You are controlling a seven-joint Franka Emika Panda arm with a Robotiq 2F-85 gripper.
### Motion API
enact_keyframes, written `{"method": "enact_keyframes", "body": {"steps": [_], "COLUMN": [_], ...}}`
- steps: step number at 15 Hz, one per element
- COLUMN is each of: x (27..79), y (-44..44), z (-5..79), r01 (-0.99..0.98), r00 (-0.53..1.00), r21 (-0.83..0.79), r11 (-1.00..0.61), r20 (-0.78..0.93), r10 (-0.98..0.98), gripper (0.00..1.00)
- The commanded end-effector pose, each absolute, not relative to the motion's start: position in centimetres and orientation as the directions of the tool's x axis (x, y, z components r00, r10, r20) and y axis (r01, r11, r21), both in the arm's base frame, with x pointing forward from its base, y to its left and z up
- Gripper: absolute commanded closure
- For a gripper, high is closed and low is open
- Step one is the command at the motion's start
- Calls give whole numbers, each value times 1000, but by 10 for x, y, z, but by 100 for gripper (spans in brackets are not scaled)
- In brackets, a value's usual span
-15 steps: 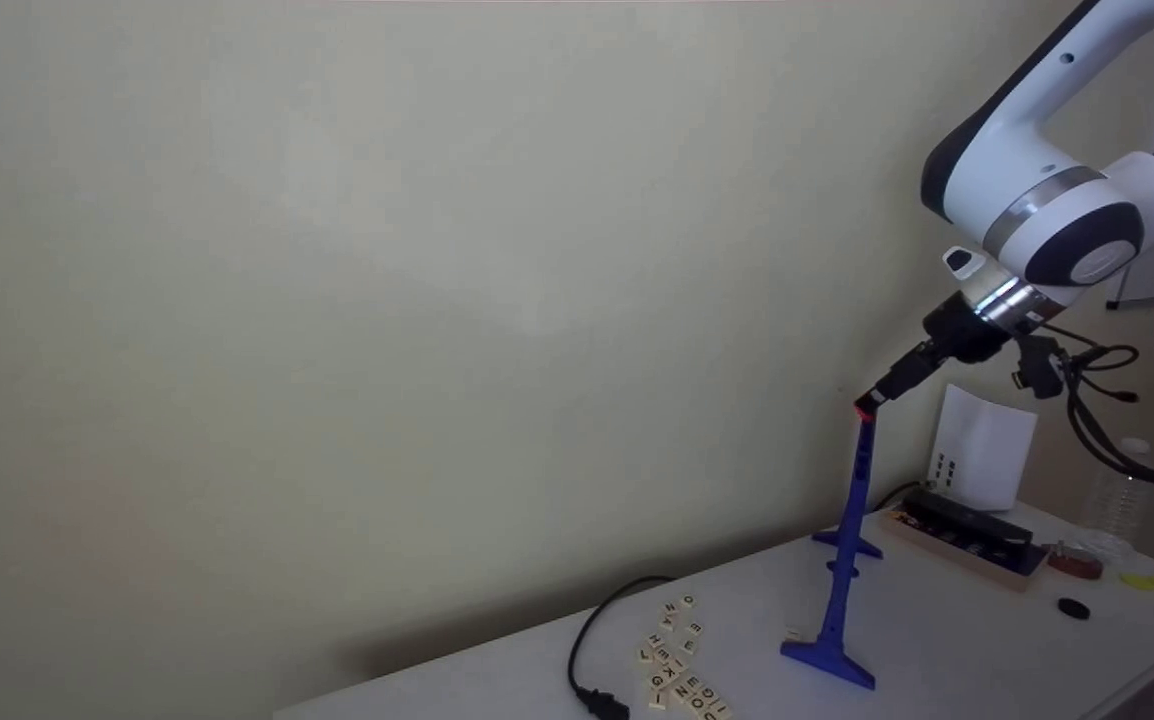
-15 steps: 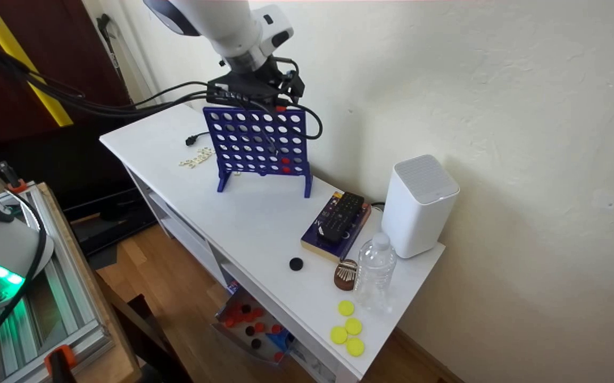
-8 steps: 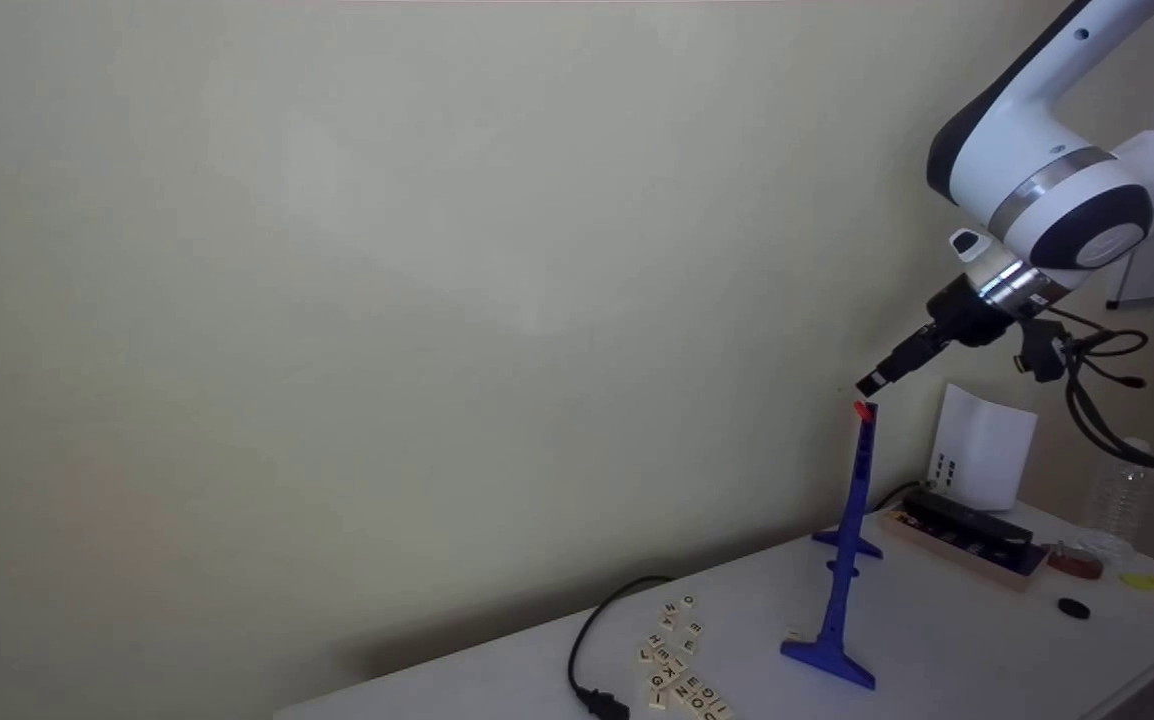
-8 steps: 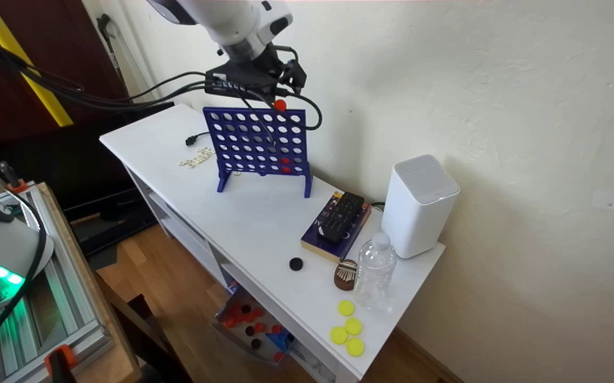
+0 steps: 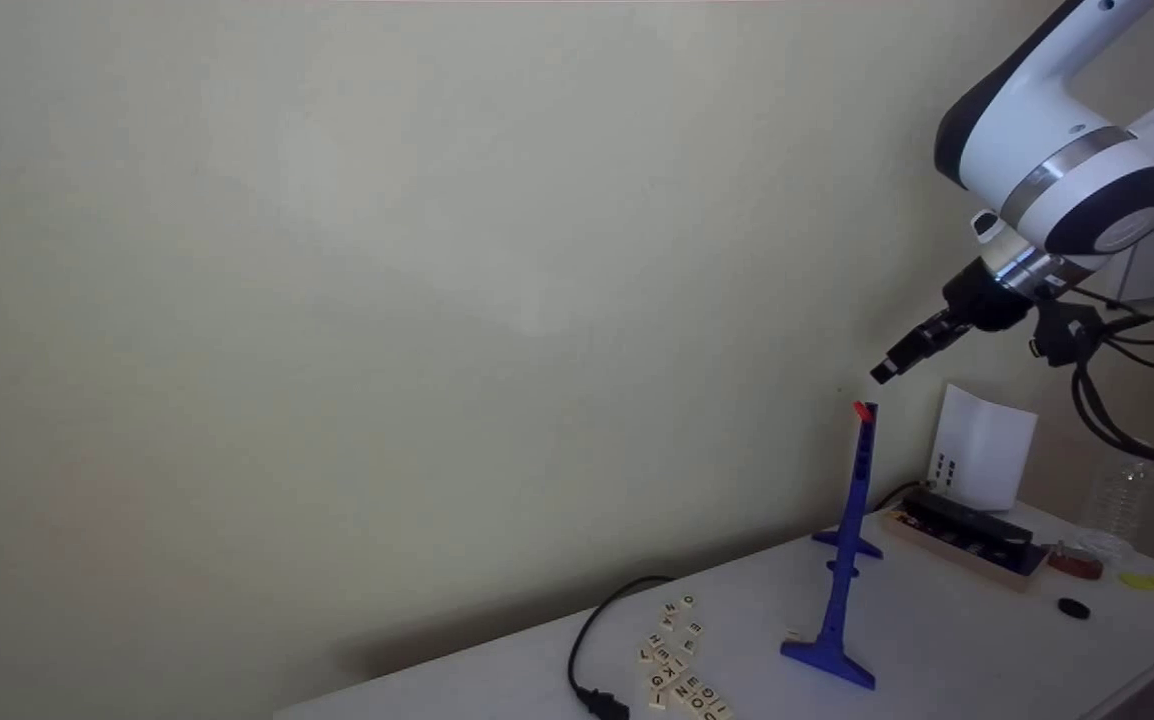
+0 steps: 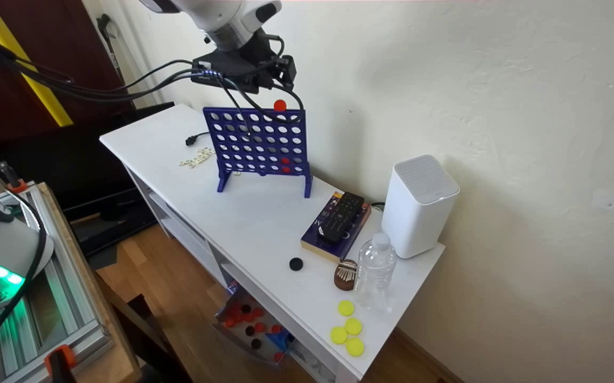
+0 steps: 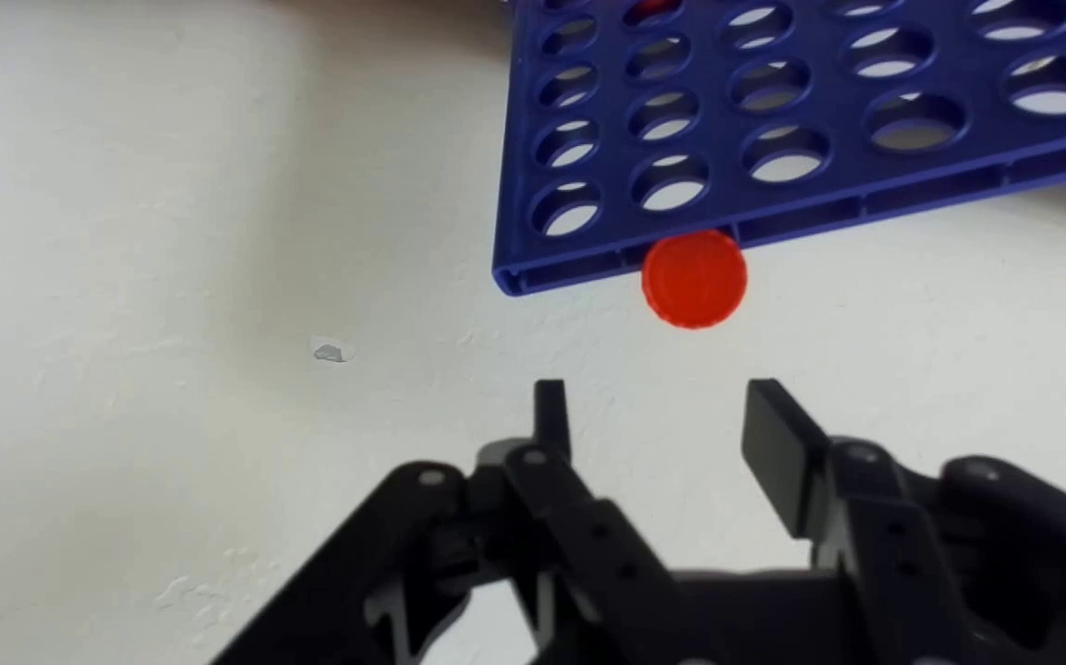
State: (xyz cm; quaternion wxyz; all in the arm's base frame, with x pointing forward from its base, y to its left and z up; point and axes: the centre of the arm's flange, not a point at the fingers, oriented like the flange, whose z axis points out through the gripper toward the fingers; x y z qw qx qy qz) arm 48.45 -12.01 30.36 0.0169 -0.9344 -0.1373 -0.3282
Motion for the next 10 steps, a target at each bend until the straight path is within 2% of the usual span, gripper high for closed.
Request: {"method": "enact_keyframes", "body": {"steps": [1,4,10], "x": [473,477,490], "y": [-109,-103,-91], "z": [329,333,331], "r01": [236,233,247], "r00": [767,792,822], "r21": [59,50,40], "r11": [-970,-971,-968], "r20": [601,569,521], "r10": [224,219,231], "gripper": [77,99,100]}}
